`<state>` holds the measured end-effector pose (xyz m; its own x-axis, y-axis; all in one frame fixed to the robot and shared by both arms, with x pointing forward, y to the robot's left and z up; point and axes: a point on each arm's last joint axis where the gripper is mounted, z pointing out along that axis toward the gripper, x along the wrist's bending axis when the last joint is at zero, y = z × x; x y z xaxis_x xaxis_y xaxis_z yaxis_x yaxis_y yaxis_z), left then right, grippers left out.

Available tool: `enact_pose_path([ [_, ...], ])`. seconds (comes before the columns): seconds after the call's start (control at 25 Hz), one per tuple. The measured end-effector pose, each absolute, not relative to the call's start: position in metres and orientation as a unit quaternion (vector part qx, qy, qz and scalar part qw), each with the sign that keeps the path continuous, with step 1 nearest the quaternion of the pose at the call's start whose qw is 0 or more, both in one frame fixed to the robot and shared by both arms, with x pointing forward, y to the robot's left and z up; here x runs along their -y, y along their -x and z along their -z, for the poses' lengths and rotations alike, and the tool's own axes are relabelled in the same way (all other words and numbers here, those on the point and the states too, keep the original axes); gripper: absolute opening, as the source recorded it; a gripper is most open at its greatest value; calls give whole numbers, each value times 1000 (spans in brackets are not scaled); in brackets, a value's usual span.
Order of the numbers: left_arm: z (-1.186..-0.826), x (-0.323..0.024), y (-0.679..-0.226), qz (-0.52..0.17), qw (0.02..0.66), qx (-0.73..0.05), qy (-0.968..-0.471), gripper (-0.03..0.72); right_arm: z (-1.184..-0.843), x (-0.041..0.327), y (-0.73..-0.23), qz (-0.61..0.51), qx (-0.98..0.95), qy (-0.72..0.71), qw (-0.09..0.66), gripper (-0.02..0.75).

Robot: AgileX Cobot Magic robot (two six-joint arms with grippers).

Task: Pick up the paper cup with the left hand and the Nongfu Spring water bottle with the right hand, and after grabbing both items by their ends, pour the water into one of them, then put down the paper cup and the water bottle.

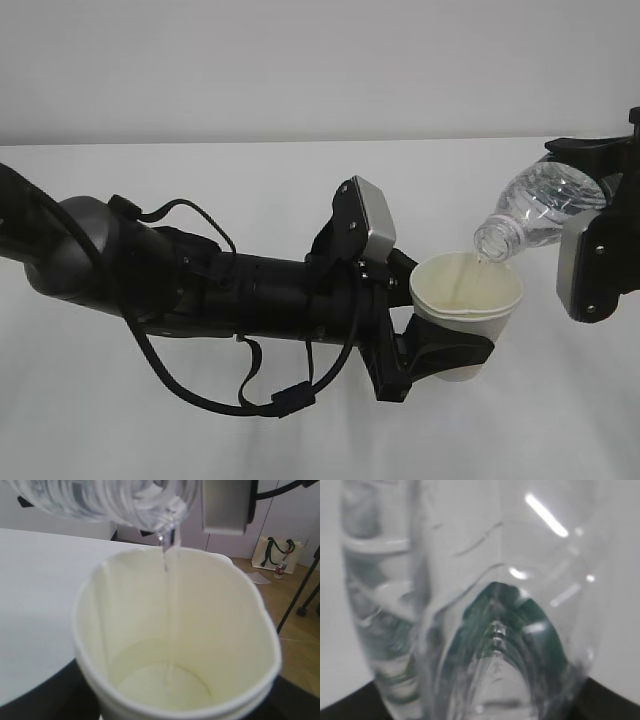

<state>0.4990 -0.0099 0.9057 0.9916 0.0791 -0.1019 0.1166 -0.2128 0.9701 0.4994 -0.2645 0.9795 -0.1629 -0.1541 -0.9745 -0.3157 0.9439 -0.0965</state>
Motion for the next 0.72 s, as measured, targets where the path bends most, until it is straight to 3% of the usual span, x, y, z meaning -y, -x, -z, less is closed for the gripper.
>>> enact_pose_path([
  [0.72, -906, 10, -499, 15, 624, -63, -779, 483, -980, 265, -499, -63, -759, 157, 628, 424],
])
